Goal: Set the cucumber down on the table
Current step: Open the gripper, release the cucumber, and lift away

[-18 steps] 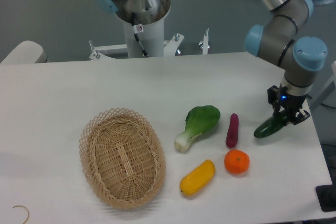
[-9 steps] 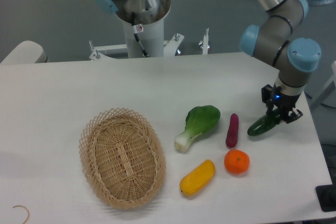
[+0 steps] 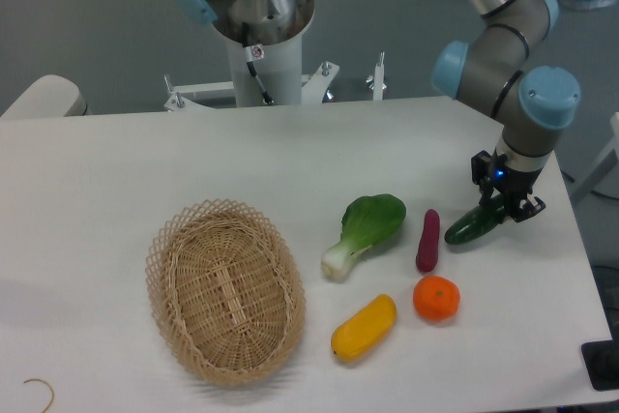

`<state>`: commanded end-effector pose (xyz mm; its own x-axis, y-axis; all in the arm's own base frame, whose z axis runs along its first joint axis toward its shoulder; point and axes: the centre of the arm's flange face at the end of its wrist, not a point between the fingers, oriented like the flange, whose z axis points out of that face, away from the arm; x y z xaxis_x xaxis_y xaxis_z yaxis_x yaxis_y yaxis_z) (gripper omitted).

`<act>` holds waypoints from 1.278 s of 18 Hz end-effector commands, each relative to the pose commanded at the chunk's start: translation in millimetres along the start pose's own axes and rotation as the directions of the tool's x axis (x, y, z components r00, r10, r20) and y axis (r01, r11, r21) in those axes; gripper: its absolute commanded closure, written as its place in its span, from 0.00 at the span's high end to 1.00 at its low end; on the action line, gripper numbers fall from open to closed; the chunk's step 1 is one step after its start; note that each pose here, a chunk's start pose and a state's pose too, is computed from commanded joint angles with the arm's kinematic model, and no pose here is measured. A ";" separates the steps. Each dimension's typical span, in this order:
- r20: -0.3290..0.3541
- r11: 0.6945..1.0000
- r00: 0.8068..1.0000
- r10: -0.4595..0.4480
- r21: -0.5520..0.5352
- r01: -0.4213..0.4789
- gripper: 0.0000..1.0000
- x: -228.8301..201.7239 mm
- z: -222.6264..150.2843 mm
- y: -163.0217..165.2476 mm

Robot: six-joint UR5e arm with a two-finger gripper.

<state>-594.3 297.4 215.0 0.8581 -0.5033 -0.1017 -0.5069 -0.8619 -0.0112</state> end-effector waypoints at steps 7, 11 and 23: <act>0.075 0.999 0.997 -0.030 -0.019 0.032 1.00 -18.6 -27.2 -4.0; 0.175 0.999 0.985 -0.001 -0.050 0.010 1.00 -40.6 -89.4 -19.8; 0.205 0.999 0.979 0.009 -0.039 -0.002 1.00 -62.6 -244.2 -58.3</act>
<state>-598.4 364.2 464.9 0.8183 -0.4883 -0.3033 -0.5046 -0.8629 0.0278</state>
